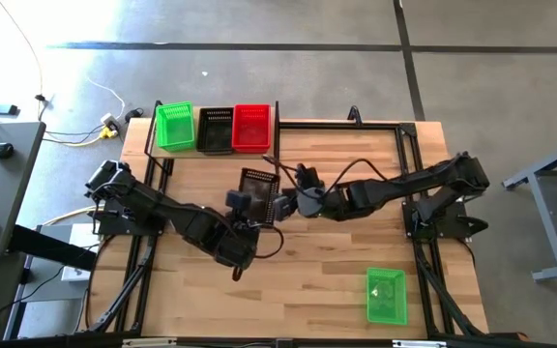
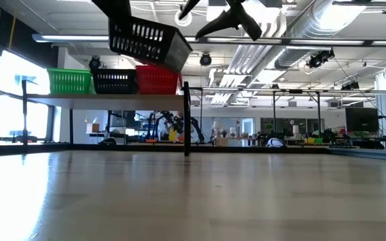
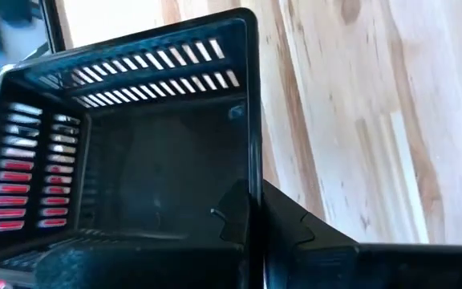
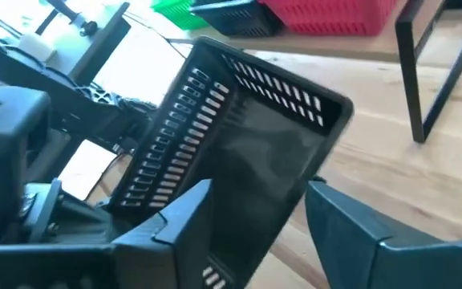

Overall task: Stack baskets on shelf by color
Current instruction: Stack the black bin on top of the black bin on the shelf

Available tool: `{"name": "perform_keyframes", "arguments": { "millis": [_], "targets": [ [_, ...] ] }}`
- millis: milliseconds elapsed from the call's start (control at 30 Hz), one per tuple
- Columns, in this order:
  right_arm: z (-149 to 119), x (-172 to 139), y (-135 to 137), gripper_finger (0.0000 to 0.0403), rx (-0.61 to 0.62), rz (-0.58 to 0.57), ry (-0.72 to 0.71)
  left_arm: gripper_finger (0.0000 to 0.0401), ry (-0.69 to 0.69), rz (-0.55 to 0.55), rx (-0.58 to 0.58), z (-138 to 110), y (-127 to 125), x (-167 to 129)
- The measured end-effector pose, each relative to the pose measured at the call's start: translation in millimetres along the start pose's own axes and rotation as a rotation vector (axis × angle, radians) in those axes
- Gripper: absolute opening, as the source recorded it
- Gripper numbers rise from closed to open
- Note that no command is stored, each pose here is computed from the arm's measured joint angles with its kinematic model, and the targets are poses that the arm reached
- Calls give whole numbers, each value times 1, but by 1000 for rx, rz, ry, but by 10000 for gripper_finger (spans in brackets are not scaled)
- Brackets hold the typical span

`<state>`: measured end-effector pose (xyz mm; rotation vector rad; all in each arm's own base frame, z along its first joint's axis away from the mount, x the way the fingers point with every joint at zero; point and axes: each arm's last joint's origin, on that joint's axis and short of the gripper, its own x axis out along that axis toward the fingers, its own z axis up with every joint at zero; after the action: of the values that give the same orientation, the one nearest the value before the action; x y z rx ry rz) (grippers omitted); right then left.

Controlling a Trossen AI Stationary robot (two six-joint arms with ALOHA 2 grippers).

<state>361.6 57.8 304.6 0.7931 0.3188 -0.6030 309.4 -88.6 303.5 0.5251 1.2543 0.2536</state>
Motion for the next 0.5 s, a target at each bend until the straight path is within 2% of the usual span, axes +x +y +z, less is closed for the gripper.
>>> {"name": "perform_keyframes", "arguments": {
  "millis": [200, 500],
  "targets": [
    [15, -13, 1, 190, -29, 26, -33, 1, -31, 6, 10, -8, 10, -14],
    [25, -23, 3, 190, -83, 44, -83, 1, -183, 30, -100, -45, 54, -62]
  ]
}}
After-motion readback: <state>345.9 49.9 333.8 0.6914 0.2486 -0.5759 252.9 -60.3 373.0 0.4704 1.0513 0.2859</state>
